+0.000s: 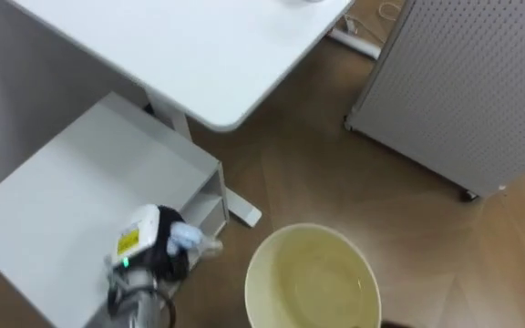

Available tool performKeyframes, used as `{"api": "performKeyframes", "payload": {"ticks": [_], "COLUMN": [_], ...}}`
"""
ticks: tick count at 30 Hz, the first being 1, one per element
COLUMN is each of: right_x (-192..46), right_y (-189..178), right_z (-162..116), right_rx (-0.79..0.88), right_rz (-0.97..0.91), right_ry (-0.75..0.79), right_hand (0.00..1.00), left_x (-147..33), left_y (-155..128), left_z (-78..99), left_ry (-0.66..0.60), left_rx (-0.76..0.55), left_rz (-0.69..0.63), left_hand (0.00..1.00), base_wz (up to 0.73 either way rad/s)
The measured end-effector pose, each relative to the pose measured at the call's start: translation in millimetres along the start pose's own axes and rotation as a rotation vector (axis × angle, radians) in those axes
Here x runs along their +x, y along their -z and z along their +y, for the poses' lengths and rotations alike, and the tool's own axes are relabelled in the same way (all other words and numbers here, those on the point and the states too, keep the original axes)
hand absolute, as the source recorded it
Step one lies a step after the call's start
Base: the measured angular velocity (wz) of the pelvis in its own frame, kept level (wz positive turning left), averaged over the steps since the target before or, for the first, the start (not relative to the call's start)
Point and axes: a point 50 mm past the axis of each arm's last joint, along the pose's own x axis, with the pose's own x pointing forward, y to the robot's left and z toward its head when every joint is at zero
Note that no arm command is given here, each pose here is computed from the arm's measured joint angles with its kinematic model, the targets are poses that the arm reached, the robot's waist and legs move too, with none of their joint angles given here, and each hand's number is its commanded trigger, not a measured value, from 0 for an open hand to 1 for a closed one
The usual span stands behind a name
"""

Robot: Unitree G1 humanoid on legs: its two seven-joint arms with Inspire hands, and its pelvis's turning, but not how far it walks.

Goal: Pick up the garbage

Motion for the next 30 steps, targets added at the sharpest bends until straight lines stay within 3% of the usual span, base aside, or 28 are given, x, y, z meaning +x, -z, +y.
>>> {"api": "performKeyframes", "payload": {"ticks": [6, 11, 12, 14, 15, 30], "right_x": [3, 5, 5, 6, 5, 4], "right_y": [3, 5, 6, 8, 9, 13], "right_z": [13, 24, 26, 29, 30, 31], "right_rx": [-0.037, -0.06, -0.078, -0.091, -0.093, -0.131], "right_rz": [0.011, 0.025, 0.031, 0.037, 0.04, 0.045], "right_ry": [-0.035, -0.071, -0.08, -0.096, -0.104, -0.131], "right_hand": [1.0, 1.0, 1.0, 1.0, 1.0, 1.0], "left_x": [-19.5, -34.7, -38.1, -41.9, -44.2, -57.9], "left_y": [-29, -55, -59, -62, -63, -64], "left_z": [-39.2, -58.7, -63.3, -68.0, -70.2, -84.9], "left_ry": [0.206, 0.325, 0.354, 0.392, 0.414, 0.553], "left_rx": [-0.05, -0.096, -0.098, -0.092, -0.09, -0.049], "left_rz": [-0.099, -0.221, -0.234, -0.251, -0.262, -0.296], "left_hand": [1.0, 0.98, 0.88, 0.1, 0.0, 0.0], "base_wz": [-0.02, -0.01, 0.0, 0.0, 0.0, 0.0]}}
